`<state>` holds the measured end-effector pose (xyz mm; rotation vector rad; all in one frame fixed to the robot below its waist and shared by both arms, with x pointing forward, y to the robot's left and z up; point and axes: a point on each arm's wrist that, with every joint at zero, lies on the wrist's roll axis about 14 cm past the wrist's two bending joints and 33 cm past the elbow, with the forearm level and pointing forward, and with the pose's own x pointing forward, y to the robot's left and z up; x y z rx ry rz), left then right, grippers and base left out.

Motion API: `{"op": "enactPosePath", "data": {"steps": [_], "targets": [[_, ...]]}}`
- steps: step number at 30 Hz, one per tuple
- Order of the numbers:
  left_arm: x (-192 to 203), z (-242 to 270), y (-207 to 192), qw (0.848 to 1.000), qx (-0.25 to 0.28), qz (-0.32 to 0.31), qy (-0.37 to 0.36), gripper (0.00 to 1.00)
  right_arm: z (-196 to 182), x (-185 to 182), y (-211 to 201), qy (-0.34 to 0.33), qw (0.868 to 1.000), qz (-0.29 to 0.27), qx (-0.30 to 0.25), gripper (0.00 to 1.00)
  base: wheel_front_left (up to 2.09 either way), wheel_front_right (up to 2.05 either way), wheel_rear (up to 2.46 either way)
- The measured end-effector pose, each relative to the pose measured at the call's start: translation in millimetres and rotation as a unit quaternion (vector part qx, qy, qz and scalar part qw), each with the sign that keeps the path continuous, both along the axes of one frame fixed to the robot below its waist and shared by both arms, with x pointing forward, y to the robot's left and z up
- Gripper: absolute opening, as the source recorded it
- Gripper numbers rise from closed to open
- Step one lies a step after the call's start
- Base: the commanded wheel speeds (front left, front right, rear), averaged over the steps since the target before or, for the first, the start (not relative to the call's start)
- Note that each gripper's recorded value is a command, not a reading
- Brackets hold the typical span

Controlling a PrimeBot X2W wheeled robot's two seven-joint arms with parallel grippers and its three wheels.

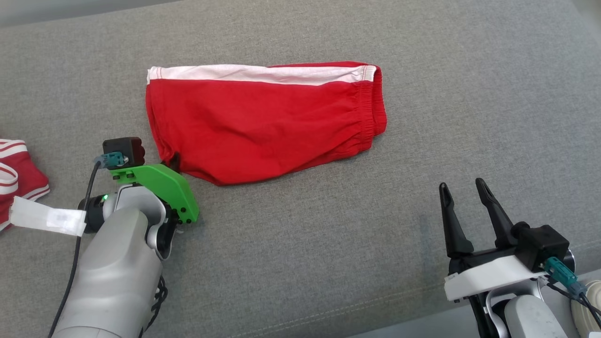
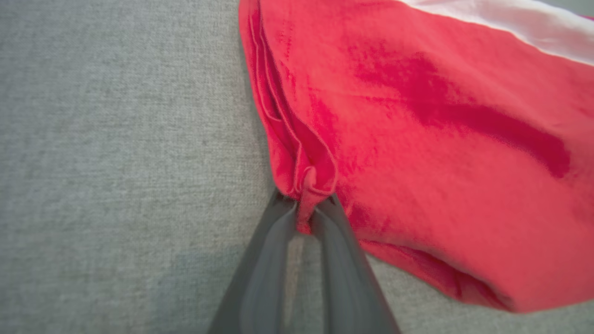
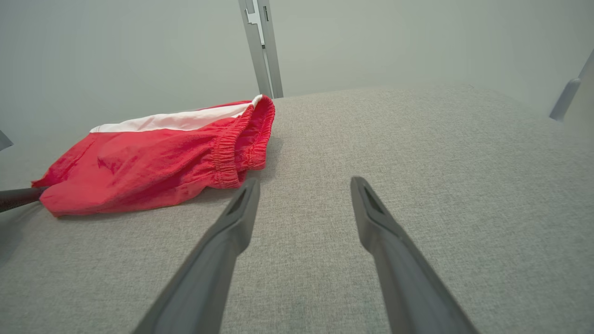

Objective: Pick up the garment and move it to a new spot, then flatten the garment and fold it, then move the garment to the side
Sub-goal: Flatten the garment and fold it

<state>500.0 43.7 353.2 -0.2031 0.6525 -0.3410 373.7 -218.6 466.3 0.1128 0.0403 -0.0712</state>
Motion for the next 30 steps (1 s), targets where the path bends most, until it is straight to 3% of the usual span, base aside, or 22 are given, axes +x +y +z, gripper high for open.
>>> {"op": "enactPosePath", "data": {"steps": [1, 10, 25, 26, 27, 30], "targets": [[-0.2, 0.5, -0.7, 1.0, -0.002, 0.002, -0.001, 0.0, 0.4, 0.0, 0.6, -0.001, 1.0, 0.001, 0.0, 1.0, 0.0, 0.0, 0.0], [3.0, 7.1, 8.5, 0.999, -0.006, 0.034, -0.017, 0.0, 4.5, 0.6, 3.9, -0.007, 1.0, 0.007, -0.002, 1.0, 0.0, 0.0, 0.0], [-53.5, 8.6, 28.7, 0.995, -0.048, 0.092, -0.009, 0.0, 22.3, -8.2, 16.4, -0.024, 0.999, 0.027, -0.002, 1.0, 0.0, 0.0, 0.0], [-54.2, 11.5, 29.8, 0.994, -0.049, 0.096, -0.018, 0.45, 22.4, -9.0, 18.3, -0.023, 0.999, 0.03, -0.002, 1.0, 0.0, 0.0, 0.0], [-54.6, 14.3, 31.4, 0.993, -0.049, 0.099, -0.027, 1.0, 22.6, -9.6, 20.3, -0.023, 0.999, 0.032, -0.001, 1.0, 0.0, 0.0, 0.0], [-52.3, 26.6, 35.9, 0.991, -0.052, 0.104, -0.061, 1.0, 24.9, -9.3, 24.8, -0.025, 0.999, 0.039, 0.0, 1.0, 0.0, 0.0, 0.0]]}}
